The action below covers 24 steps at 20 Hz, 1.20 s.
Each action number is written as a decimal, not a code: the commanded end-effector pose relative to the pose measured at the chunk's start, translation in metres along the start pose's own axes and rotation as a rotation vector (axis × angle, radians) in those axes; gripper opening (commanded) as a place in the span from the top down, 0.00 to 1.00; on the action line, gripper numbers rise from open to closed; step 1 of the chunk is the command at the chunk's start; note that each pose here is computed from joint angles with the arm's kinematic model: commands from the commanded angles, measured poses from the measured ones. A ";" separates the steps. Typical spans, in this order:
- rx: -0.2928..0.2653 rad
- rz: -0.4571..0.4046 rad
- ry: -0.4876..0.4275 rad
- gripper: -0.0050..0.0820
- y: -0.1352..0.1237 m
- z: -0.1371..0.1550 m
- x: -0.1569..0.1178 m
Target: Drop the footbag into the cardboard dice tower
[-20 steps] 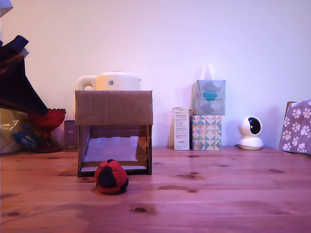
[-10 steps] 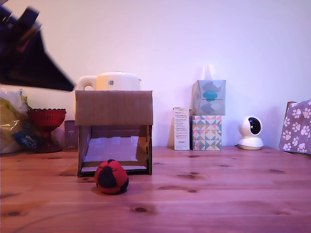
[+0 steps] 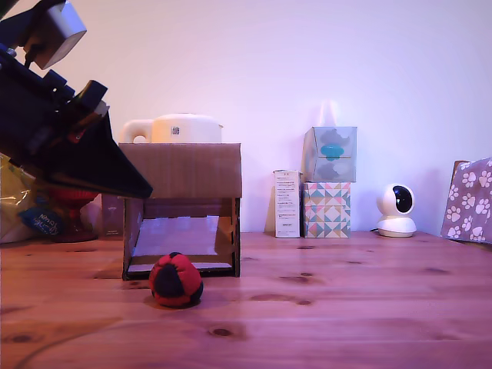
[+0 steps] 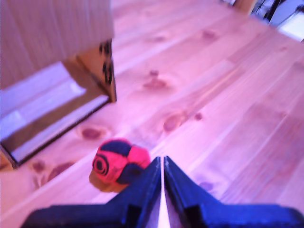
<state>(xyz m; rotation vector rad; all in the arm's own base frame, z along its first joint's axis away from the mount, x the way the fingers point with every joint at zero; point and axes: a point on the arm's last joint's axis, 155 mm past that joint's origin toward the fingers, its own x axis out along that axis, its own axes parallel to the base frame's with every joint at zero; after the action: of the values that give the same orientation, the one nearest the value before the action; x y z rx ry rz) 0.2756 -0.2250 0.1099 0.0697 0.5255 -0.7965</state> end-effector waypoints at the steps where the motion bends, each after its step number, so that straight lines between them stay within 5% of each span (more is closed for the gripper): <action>1: -0.006 -0.001 0.038 0.96 0.001 -0.018 0.004; 4: 0.005 0.000 0.043 0.90 0.002 -0.019 0.004; 5: 0.020 0.005 0.043 0.74 0.003 -0.019 0.005; 8: 0.046 0.058 0.015 0.05 0.013 -0.013 0.007; 17: 0.107 0.077 0.022 0.05 0.029 -0.033 0.050; 24: 0.088 0.072 0.113 0.05 0.040 -0.058 0.088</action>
<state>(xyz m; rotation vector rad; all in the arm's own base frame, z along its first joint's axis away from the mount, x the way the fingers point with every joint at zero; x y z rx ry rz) 0.3238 -0.2379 0.0078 0.2161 0.6108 -0.7472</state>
